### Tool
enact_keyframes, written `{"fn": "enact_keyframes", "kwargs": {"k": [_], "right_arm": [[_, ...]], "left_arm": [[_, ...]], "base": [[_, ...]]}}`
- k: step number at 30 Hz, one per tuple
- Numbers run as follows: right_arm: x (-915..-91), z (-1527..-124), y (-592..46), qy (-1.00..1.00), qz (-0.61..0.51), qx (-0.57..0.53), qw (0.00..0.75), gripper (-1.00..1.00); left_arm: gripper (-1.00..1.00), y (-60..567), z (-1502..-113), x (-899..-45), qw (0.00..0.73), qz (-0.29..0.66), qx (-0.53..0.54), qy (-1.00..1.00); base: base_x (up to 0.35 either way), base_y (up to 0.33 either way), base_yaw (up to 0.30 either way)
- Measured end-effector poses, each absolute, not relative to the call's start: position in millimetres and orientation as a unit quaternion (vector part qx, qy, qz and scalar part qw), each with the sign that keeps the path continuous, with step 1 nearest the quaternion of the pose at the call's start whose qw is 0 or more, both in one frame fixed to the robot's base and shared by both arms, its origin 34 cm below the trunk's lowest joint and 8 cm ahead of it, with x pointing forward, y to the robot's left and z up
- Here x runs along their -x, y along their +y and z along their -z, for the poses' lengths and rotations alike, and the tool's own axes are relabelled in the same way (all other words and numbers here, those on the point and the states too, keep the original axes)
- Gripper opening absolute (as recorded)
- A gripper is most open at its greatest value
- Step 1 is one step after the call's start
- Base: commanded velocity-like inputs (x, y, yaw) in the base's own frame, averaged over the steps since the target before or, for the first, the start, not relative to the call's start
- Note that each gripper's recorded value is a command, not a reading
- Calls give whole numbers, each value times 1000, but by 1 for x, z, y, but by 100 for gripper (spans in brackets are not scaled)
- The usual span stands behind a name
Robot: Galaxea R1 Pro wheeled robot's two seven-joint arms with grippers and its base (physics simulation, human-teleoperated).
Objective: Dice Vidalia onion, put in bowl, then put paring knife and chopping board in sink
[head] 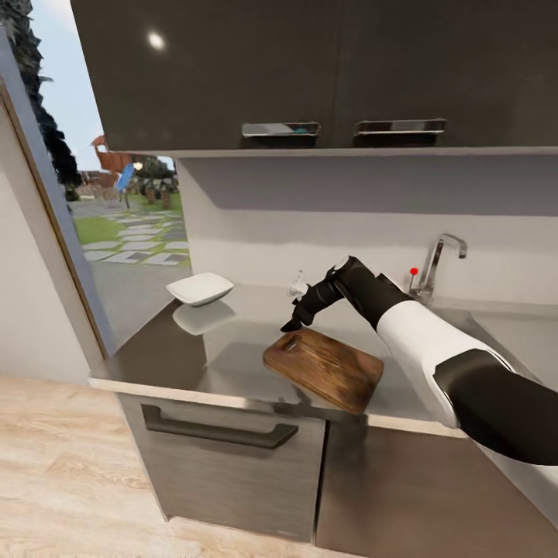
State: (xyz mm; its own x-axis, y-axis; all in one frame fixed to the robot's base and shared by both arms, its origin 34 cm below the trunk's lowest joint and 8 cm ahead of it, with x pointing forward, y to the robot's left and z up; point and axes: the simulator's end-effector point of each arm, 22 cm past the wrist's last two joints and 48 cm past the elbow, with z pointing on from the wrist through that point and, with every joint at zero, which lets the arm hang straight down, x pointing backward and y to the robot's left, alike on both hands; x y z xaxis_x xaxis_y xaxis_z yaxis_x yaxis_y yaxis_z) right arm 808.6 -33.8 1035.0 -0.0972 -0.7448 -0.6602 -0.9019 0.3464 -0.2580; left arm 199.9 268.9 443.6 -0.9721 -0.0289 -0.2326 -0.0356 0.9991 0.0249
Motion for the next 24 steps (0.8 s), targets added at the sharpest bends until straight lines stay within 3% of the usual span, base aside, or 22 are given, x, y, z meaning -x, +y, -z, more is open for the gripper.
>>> {"fn": "enact_keyframes", "kwargs": {"k": [5, 18, 24], "right_arm": [[-810, -1029, -33, 734, -103, 565, 363, 100], [-803, -1006, -19, 721, -87, 599, 337, 100], [-805, -1000, -23, 717, -87, 606, 333, 100]], "left_arm": [[100, 269, -443, -195, 111, -15, 16, 994], [100, 269, -442, -186, 100, -15, 17, 995], [100, 269, -441, -182, 95, -15, 17, 995]], "base": [[47, -166, 199], [3, -14, 196], [81, -213, 193]]}}
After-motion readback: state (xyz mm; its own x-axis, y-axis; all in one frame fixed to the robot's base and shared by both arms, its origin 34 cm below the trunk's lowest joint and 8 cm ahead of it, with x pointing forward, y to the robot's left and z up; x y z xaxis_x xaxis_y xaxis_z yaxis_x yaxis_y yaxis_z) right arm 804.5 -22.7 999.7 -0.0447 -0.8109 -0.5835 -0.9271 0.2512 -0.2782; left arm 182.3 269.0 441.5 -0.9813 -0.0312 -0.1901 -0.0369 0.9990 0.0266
